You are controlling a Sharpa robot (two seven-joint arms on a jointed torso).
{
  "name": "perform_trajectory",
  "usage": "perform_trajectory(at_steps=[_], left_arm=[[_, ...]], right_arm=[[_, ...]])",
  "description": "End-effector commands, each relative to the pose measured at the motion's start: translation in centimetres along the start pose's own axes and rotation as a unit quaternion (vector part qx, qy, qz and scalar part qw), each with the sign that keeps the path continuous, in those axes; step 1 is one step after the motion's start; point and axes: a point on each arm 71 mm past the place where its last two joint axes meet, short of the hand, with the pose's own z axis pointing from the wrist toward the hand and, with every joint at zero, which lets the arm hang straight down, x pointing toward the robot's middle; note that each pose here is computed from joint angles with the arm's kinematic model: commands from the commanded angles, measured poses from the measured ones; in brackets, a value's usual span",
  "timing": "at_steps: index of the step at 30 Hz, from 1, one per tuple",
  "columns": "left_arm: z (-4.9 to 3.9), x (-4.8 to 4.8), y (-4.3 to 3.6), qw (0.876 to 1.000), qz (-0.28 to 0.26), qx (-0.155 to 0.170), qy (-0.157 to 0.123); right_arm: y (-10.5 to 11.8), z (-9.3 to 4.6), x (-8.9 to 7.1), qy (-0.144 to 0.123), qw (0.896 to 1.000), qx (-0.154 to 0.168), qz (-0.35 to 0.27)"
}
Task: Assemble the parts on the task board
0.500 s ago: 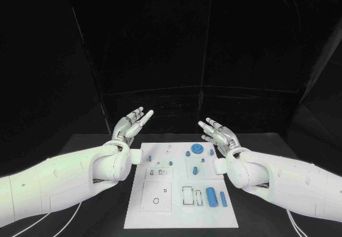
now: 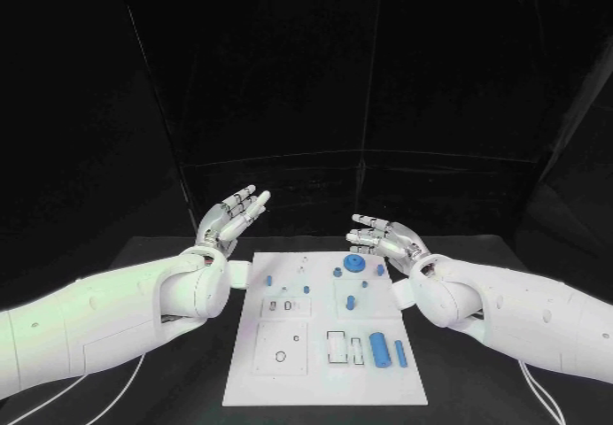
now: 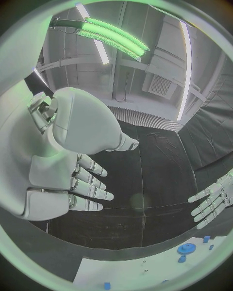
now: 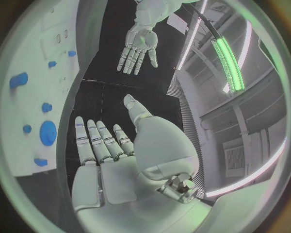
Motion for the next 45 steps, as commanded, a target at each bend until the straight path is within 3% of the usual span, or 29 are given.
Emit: perform_trajectory(at_steps=[1,4,9,13,18,22,25,32,37,45], left_arm=[[-0.08,0.05,-0.63,1.0,-0.016,0.018,0.018],[-0.14,-0.21,-1.18,0.999,-0.017,0.024,0.021],[-0.41,-0.31,-1.91,0.999,-0.018,0.031,0.034],[-0.96,-0.3,-2.49,0.998,-0.012,0.034,0.052],[-1.9,-0.03,-3.02,0.997,-0.015,0.031,0.07],[-2.89,0.54,-3.39,0.996,-0.024,0.025,0.087],[-3.69,1.04,-3.66,0.994,-0.031,0.02,0.099],[-4.64,1.71,-4.0,0.992,-0.038,0.016,0.116],[-5.03,2.25,-4.15,0.991,-0.043,0.013,0.127],[-5.25,2.75,-4.24,0.989,-0.047,0.01,0.136]], right_arm=[[1.2,0.2,-0.2,0.011,0.994,-0.051,-0.099],[2.4,0.3,-1.1,0.0,0.986,-0.075,-0.151],[4.3,0.4,-2.2,0.004,0.969,-0.09,-0.231],[5.6,0.9,-2.5,0.012,0.948,-0.091,-0.305],[7.1,1.3,-2.5,0.016,0.91,-0.101,-0.401],[8.3,1.5,-2.4,0.016,0.872,-0.114,-0.476],[9.1,1.5,-1.9,0.022,0.835,-0.12,-0.536],[9.7,1.7,-0.3,0.038,0.774,-0.113,-0.622],[9.8,1.9,0.4,0.046,0.757,-0.108,-0.643],[9.5,2.2,0.9,0.062,0.748,-0.089,-0.654]])
